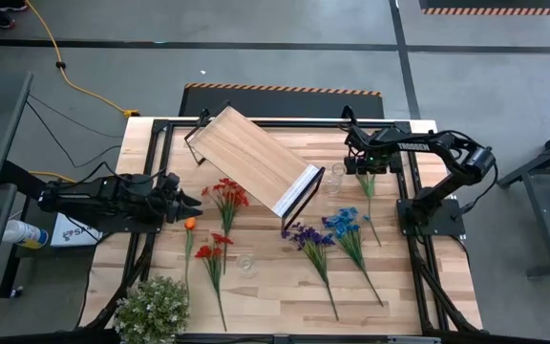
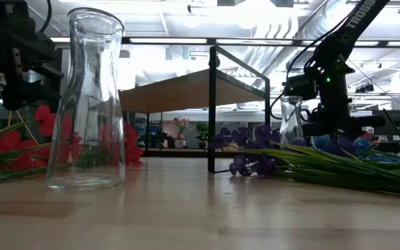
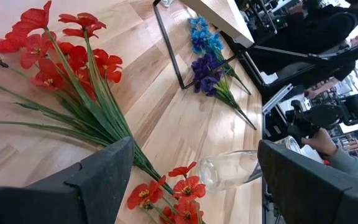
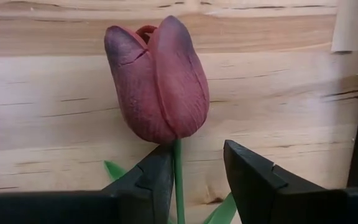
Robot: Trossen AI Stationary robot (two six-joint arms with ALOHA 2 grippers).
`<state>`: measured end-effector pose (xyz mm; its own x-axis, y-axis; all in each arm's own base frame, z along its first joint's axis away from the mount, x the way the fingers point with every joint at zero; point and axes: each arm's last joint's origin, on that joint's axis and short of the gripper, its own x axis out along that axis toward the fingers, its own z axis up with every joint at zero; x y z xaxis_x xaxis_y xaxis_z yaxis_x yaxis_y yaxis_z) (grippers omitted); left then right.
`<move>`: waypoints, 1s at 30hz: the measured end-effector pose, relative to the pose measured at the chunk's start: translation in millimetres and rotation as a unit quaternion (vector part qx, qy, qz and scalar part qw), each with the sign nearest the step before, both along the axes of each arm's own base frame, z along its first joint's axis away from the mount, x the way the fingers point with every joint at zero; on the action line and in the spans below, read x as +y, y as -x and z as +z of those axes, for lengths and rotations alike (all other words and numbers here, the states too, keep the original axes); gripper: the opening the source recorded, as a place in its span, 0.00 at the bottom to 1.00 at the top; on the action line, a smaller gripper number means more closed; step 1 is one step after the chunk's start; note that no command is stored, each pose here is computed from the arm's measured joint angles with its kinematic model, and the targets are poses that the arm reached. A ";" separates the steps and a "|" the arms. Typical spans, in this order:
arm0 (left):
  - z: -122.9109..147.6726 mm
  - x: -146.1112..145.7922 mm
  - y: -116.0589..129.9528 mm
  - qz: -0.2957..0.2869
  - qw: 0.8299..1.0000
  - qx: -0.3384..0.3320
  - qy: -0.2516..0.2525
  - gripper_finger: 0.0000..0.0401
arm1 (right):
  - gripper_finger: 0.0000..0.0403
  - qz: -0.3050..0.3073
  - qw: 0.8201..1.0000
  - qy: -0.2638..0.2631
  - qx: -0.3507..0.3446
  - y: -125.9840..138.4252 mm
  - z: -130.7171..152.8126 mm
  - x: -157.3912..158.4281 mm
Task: Pick and place flowers into a vace then onto a shelf
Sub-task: Put the dark red flower into the top transparent vase
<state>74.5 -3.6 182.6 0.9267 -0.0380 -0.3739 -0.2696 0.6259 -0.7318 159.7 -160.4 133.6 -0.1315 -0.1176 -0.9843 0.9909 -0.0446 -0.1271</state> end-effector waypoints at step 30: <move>0.0 0.0 0.0 0.000 1.000 0.000 0.000 0.94 | 0.02 0.019 1.000 0.022 -0.012 2.7 11.7 1.6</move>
<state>74.5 -3.6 182.6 0.9267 -0.0383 -0.3739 -0.2695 0.6257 -0.7320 156.9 -158.8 145.3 -0.1033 -0.1657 -0.9808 0.9946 -0.0129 -0.1026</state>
